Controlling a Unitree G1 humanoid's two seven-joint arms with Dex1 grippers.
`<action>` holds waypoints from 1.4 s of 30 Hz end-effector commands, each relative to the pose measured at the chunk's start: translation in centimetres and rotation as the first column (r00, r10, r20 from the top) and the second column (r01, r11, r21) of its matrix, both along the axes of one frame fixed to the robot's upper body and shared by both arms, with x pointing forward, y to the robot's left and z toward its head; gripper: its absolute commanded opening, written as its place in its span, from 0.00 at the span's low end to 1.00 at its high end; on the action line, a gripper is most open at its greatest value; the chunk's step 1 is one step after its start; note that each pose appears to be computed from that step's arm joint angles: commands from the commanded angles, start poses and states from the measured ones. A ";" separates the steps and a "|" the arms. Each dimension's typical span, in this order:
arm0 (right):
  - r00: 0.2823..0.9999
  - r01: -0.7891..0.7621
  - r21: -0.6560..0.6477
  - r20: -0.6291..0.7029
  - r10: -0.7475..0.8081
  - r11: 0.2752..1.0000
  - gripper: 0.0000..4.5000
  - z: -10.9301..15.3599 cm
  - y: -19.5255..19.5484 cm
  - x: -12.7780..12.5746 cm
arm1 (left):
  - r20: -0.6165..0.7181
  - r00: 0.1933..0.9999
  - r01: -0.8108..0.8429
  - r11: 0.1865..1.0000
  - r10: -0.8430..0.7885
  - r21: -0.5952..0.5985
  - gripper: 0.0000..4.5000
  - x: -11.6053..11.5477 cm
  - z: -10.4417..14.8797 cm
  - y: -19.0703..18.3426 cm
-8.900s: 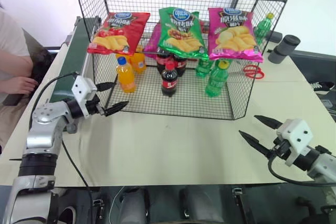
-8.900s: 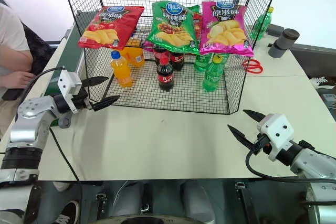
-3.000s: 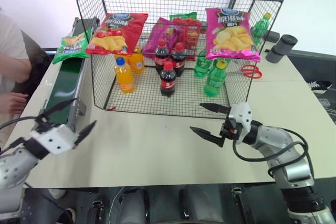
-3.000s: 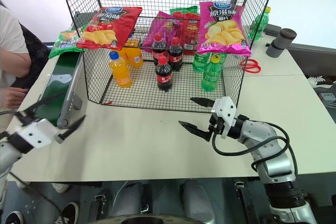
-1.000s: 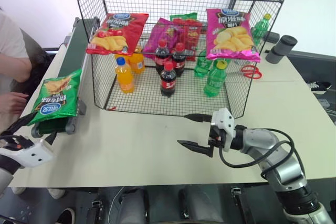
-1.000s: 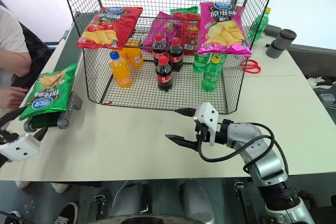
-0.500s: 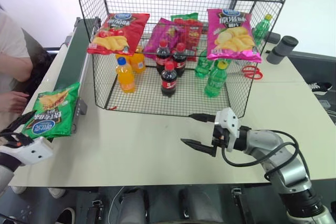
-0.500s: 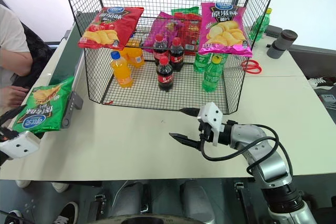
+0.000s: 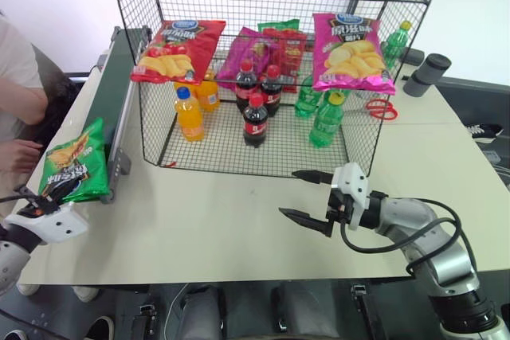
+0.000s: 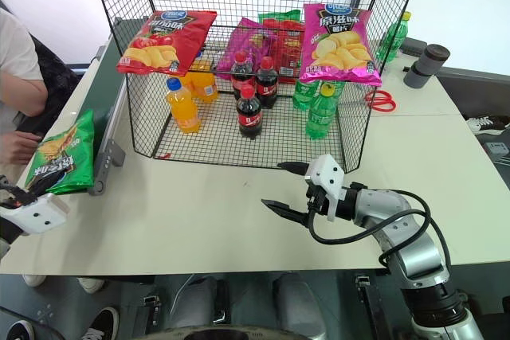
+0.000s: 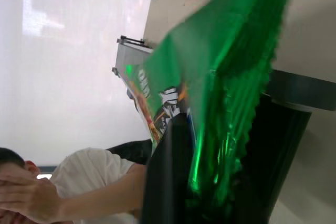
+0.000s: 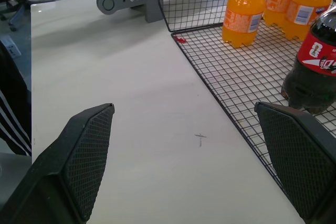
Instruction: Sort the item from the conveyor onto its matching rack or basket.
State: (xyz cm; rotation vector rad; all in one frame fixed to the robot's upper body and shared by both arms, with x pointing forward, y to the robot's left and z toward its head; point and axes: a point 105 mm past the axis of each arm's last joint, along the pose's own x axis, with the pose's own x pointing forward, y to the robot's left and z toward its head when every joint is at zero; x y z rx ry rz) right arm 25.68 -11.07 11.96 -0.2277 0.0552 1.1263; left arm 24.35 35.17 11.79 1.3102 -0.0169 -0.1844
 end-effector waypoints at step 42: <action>0.902 -0.002 0.592 -0.347 0.257 0.806 1.00 8.8 -3.6 -5.1 | 0.243 -0.019 -0.085 -0.240 -0.970 -0.967 0.01 -1.5 11.9 -23.5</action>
